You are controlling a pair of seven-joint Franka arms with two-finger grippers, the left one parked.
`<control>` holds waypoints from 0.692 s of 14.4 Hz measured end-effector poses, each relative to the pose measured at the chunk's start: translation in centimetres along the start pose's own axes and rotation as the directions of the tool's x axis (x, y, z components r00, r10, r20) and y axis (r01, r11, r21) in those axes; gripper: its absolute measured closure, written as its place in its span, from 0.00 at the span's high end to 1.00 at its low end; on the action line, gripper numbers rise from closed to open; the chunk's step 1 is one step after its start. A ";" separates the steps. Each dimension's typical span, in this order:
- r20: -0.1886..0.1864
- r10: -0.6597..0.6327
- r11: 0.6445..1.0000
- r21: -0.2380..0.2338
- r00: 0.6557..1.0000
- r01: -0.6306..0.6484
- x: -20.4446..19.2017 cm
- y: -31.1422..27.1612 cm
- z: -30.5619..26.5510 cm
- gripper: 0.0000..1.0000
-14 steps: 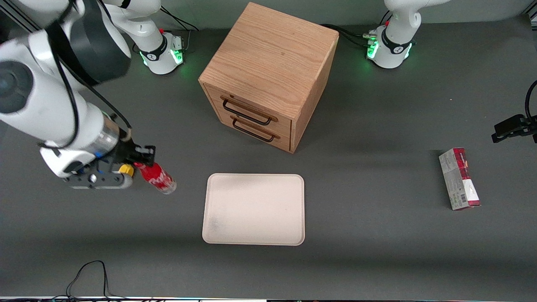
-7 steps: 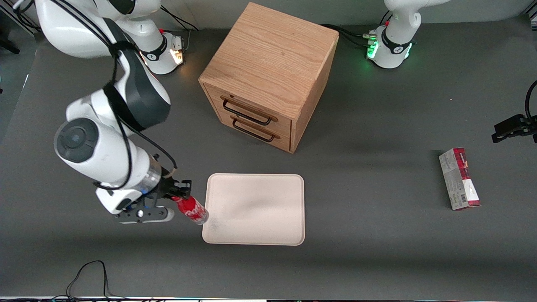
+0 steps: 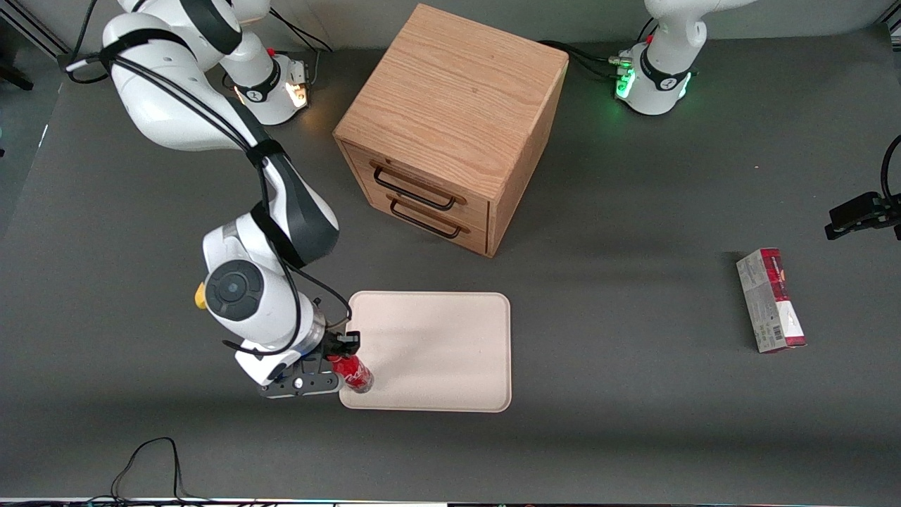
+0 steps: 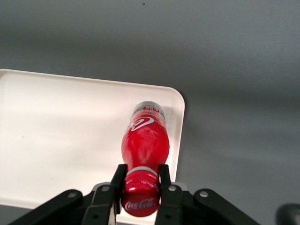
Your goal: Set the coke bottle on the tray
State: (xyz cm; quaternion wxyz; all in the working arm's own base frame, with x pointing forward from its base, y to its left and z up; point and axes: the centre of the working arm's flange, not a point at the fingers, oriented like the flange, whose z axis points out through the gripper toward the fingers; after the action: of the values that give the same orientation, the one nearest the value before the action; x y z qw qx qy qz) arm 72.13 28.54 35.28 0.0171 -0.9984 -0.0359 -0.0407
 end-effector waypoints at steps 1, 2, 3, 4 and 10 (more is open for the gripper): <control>0.000 -0.003 1.000 -0.005 1.000 0.003 0.0 0.0 0.6 0.32; -0.003 -0.007 1.000 -0.009 1.000 0.007 0.0 0.0 1.0 0.32; -0.008 -0.009 1.000 -0.008 1.000 0.009 0.0 0.0 1.4 0.32; -0.011 -0.010 1.000 -0.006 1.000 0.010 -0.1 0.0 1.9 0.32; -0.015 -0.006 1.000 -0.001 1.000 0.005 0.0 0.5 3.3 0.32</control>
State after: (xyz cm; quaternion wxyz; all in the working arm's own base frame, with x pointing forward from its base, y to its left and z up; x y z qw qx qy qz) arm 72.39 28.14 31.96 0.0167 -0.9979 -0.0385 -0.0484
